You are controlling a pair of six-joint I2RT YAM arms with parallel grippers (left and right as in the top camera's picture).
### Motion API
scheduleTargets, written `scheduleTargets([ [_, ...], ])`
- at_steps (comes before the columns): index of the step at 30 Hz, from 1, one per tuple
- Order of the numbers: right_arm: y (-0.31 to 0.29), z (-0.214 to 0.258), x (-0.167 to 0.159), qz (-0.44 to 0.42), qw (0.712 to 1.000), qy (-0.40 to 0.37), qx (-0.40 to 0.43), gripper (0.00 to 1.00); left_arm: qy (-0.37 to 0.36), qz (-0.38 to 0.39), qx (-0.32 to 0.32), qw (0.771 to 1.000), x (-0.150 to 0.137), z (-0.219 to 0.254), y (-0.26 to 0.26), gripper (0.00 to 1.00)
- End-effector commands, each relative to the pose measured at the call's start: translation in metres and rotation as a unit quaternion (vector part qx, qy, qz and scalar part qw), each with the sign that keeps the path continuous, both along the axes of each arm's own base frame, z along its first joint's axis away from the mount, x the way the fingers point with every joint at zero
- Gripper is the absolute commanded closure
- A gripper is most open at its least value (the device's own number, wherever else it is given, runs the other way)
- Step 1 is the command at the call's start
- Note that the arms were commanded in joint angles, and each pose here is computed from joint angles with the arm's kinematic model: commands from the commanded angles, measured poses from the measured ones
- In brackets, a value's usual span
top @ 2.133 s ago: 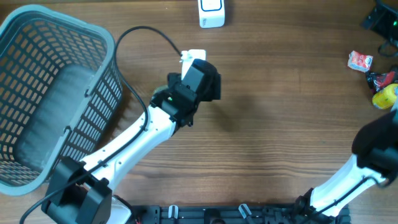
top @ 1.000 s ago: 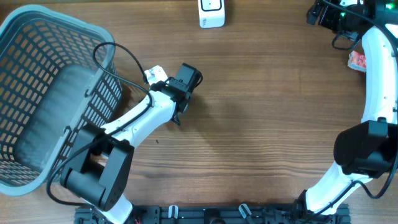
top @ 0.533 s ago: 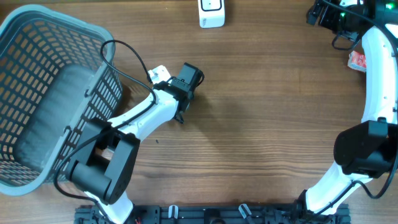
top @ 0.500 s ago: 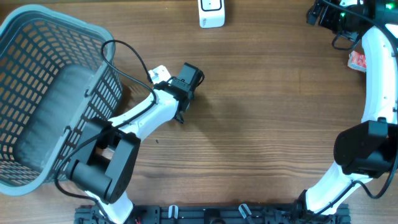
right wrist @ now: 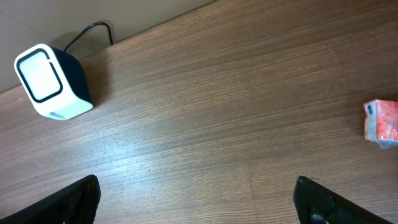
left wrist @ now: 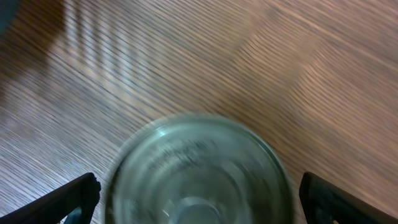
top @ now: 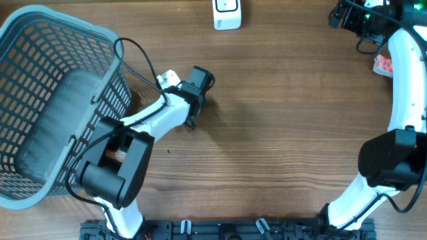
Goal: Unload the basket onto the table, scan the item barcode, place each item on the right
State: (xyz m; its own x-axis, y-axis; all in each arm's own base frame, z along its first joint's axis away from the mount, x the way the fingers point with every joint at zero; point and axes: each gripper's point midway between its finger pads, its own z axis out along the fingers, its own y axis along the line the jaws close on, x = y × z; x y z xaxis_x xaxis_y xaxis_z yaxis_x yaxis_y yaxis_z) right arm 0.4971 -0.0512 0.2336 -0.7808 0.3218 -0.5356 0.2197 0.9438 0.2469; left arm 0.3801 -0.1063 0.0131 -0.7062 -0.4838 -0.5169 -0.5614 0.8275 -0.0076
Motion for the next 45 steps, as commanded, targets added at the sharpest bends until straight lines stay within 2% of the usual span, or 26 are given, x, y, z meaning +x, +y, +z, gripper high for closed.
scheduleTargets([
  [1, 0.001, 0.0, -0.001, -0.003, 1.0, 0.003, 0.006, 0.0, 0.011, 0.03, -0.003, 0.999, -0.001, -0.012, 0.02, 0.0],
  [13, 0.001, -0.001, -0.002, -0.004, 1.0, 0.006, 0.007, 0.0, 0.055, 0.019, -0.061, 0.996, -0.016, -0.036, 0.007, 0.01],
  [19, 0.001, -0.001, -0.003, -0.004, 1.0, 0.007, 0.007, 0.0, 0.061, 0.002, -0.07, 0.996, -0.02, -0.037, -0.007, 0.29],
  [21, 0.001, -0.001, -0.003, -0.004, 1.0, 0.007, 0.007, 0.0, 0.061, -0.001, -0.07, 0.996, -0.021, -0.038, -0.01, 0.32],
  [31, -0.003, -0.001, -0.003, -0.009, 1.0, 0.008, -0.004, 0.0, 0.068, -0.036, -0.104, 0.992, -0.027, -0.034, -0.039, 0.32],
  [37, -0.011, -0.002, -0.004, -0.022, 0.999, 0.011, -0.022, 0.0, 0.063, -0.143, -0.143, 0.977, -0.028, -0.028, -0.088, 0.32],
  [45, -0.011, -0.003, -0.004, -0.022, 0.999, 0.013, -0.022, 0.0, 0.015, -0.267, -0.128, 0.955, -0.02, -0.016, -0.131, 0.3],
])
